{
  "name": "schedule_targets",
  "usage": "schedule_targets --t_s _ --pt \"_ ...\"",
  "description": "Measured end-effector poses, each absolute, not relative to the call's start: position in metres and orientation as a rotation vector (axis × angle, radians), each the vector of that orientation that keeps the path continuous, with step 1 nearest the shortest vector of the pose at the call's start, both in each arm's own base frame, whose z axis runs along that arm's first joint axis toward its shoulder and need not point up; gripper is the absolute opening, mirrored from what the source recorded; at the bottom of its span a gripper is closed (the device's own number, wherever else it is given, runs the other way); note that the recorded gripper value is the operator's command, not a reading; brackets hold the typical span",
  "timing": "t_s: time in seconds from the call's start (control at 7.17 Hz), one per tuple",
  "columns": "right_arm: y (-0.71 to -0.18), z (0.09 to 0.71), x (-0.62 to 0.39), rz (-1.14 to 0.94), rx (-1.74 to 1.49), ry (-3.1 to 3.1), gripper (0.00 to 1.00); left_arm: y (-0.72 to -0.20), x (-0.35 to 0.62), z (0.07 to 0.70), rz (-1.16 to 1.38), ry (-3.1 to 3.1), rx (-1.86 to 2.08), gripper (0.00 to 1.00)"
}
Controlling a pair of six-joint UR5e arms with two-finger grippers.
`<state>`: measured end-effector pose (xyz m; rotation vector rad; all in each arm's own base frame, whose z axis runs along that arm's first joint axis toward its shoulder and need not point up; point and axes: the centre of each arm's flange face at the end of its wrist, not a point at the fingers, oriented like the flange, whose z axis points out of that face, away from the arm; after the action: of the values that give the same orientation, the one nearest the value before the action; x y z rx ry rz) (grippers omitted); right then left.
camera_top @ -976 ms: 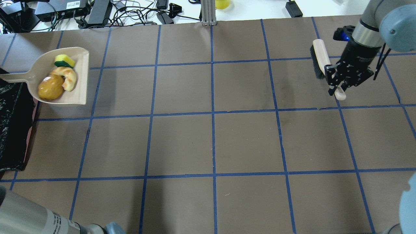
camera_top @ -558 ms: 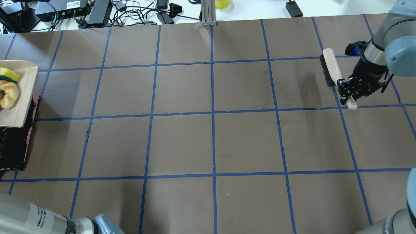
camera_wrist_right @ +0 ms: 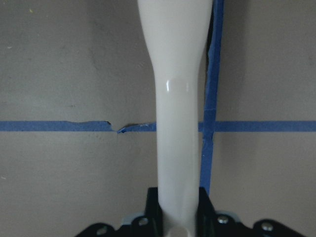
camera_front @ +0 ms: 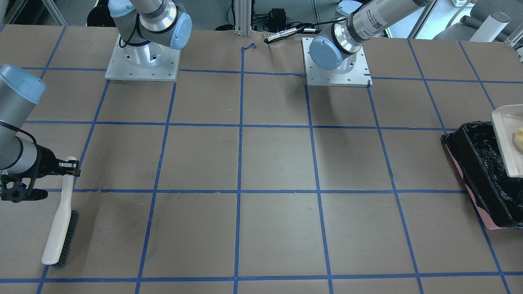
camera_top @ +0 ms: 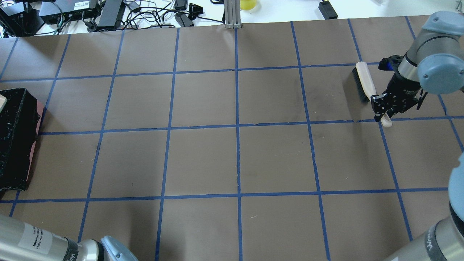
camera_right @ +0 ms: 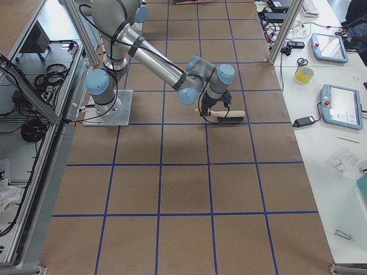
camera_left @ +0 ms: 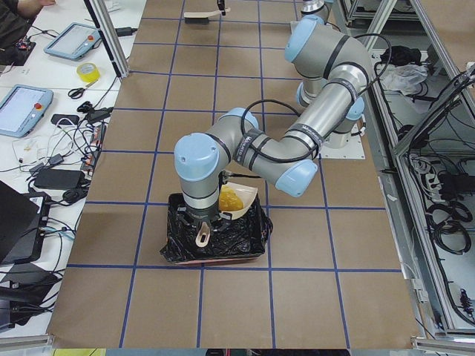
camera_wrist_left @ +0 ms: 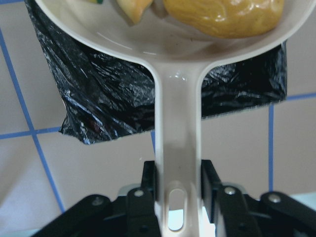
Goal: Sweep and dump trash into bin
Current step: 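Tip the dustpan over the black bin with the left gripper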
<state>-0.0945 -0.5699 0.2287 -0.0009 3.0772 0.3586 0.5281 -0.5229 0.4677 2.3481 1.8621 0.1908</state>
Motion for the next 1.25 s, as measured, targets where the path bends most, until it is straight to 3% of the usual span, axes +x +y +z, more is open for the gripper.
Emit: schedule_targets --t_s 0.98,1.12,1.25 --pt "-0.568 0.233 -0.098 0.352 0.008 3.083 0.0 -0.536 0.506 0.462 0.448 1.499 2.331 0.0" --pt "-0.568 0.233 -0.098 0.357 0.008 3.081 0.02 -0.535 0.497 0.463 0.456 1.481 2.326 0.0" --pt "-0.567 0.233 -0.099 0.364 0.007 3.084 0.13 -0.535 0.489 0.464 0.462 1.463 2.325 0.0"
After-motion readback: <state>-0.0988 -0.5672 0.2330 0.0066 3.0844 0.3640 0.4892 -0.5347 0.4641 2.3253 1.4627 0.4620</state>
